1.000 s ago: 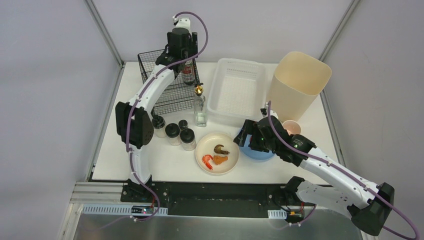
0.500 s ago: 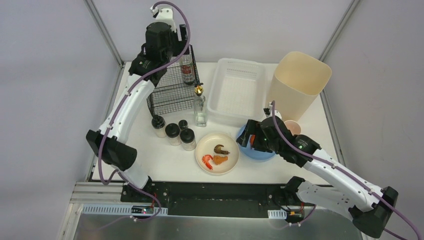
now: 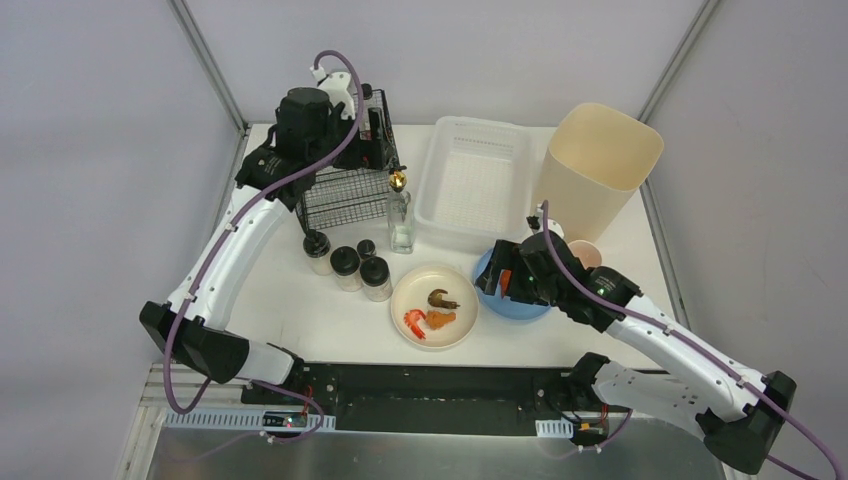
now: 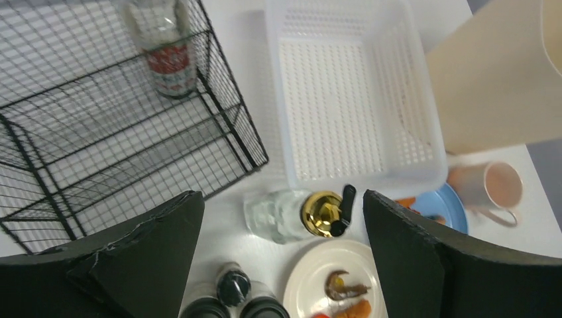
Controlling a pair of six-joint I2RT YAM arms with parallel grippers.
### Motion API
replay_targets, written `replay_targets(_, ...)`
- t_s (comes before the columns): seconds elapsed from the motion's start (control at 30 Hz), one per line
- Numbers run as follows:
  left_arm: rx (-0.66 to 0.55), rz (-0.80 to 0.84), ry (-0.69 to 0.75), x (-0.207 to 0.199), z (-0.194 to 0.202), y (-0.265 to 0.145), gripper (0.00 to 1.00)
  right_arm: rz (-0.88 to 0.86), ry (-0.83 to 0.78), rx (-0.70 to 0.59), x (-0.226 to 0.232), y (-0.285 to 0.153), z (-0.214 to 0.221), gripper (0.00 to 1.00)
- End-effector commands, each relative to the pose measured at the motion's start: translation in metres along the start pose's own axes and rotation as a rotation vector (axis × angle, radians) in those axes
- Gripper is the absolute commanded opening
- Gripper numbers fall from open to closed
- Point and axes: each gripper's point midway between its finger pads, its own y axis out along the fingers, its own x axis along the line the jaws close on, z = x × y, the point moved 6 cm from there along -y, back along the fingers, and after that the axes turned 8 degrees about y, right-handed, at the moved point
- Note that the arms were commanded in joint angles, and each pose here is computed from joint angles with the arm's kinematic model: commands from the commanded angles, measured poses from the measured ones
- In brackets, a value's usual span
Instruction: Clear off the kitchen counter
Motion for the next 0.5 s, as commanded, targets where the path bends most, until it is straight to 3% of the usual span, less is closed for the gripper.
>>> replay_targets(0.0,0.02,0.203,-0.02,-0.032,0.007,-0.02,0.94,-0.021,-0.007,-0.016,0.008,-0.009,-0.008,0.94)
replay_targets(0.17,0.077,0.235,0.001,-0.049,0.024,-0.019,0.99,-0.013,-0.002,-0.009,0.008,-0.007,-0.006,0.94)
replay_targets(0.47,0.156,0.177,0.096,-0.061,0.053,0.002,0.99,-0.016,0.013,-0.005,0.009,-0.003,-0.005,0.94)
